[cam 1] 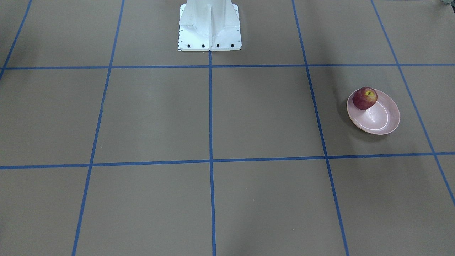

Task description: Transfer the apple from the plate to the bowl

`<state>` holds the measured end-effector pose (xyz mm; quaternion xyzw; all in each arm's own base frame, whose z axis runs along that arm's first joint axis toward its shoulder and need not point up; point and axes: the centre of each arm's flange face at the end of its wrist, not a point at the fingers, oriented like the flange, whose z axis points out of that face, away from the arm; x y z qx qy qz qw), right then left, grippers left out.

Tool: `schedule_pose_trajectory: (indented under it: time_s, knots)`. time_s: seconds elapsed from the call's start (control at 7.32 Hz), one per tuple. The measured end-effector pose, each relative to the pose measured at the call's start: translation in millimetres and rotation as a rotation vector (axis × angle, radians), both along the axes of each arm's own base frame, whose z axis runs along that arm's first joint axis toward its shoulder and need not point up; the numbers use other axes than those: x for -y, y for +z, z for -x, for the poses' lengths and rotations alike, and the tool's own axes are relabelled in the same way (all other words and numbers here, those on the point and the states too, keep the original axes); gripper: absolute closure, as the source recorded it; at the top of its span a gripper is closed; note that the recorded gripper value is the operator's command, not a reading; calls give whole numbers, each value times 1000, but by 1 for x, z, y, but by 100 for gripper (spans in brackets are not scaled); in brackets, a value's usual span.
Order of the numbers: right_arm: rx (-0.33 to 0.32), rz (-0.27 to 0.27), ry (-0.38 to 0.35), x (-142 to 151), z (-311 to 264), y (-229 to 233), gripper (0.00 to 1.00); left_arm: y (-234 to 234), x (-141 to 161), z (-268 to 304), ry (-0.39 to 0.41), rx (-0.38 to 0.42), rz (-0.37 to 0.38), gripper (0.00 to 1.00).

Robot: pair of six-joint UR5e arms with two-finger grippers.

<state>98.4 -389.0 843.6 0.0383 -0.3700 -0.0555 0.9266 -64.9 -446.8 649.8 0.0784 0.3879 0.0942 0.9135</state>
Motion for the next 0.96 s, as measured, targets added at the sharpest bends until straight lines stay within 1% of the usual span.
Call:
schedule_pose_trajectory:
  time_s: [0.27,0.41,0.55,0.68,0.96]
  knots:
    - [6,37,14,-1,-9,23,16,0,0,0,0,0,0,2]
    - [8,54,18,-3,-10,30,33,0,0,0,0,0,0,2]
    - [9,67,24,-3,-10,34,73,0,0,0,0,0,0,2]
    - [10,77,29,-3,-10,37,100,0,0,0,0,0,0,2]
    - [8,95,32,-7,-10,43,100,0,0,0,0,0,0,2]
